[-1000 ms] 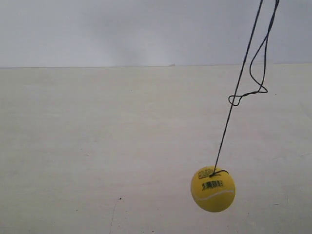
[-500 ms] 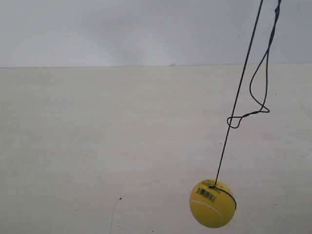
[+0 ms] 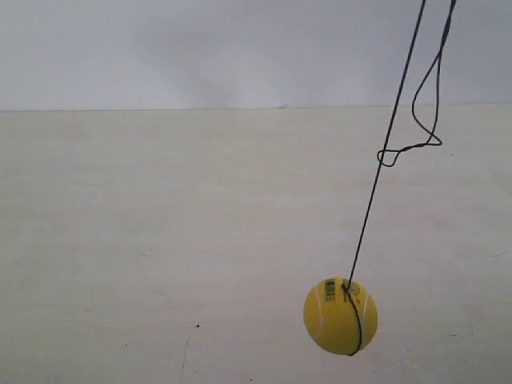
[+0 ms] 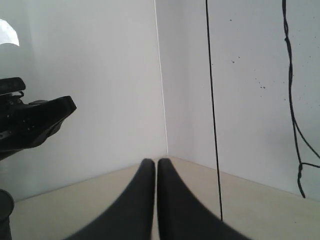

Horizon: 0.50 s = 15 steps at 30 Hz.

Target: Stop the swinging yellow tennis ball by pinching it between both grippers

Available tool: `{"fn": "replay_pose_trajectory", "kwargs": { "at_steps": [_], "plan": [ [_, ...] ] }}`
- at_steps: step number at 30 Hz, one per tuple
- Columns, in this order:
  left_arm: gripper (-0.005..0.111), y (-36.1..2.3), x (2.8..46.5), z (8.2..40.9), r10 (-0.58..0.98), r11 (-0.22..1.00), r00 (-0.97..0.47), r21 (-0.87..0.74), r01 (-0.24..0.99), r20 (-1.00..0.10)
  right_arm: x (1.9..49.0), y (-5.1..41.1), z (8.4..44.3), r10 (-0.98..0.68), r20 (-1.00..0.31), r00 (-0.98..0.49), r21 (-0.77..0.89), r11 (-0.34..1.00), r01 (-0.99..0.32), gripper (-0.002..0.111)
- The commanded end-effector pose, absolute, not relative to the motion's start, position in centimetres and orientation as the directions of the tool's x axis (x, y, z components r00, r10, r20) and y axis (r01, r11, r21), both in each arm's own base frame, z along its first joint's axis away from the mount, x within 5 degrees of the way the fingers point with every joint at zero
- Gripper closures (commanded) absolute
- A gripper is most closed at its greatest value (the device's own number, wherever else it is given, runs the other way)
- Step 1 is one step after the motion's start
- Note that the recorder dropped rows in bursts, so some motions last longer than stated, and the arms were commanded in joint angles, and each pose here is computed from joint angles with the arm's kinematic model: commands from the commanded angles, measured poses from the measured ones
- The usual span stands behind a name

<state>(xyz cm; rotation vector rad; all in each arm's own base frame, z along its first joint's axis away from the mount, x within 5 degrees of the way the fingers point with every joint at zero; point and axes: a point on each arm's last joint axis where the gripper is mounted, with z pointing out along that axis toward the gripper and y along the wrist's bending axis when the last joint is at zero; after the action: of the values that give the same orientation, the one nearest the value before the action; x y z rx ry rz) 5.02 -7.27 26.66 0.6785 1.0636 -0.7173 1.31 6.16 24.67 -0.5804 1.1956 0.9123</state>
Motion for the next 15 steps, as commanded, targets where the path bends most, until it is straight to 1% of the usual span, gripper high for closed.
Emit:
{"fn": "replay_pose_trajectory", "kwargs": {
  "at_steps": [1,4,7,12,15],
  "plan": [
    [0.102,-6.4,5.4,26.6,-0.306,0.64,0.241,-0.012,0.768,-0.921,1.2,6.1,24.9,0.297,-0.95,0.1,0.077,0.531,-0.844,0.108],
    [0.102,-5.7,5.4,26.1,-0.322,0.691,0.254,-0.043,0.722,-0.912,1.2,6.1,24.9,0.297,-0.949,0.1,0.076,0.528,-0.846,0.108],
    [0.102,-4.7,5.3,25.6,-0.316,0.76,0.268,-0.074,0.645,-0.91,1.2,6.1,24.9,0.297,-0.949,0.1,0.076,0.528,-0.846,0.108],
    [0.102,-2.7,5.1,25.0,-0.364,0.849,0.244,-0.212,0.484,-0.899,1.2,6.1,24.9,0.297,-0.949,0.1,0.076,0.528,-0.846,0.108],
    [0.102,-1.8,4.8,24.5,-0.37,0.883,0.238,-0.261,0.389,-0.898,1.2,6.1,24.9,0.297,-0.949,0.1,0.076,0.528,-0.846,0.108]
  ]
}}
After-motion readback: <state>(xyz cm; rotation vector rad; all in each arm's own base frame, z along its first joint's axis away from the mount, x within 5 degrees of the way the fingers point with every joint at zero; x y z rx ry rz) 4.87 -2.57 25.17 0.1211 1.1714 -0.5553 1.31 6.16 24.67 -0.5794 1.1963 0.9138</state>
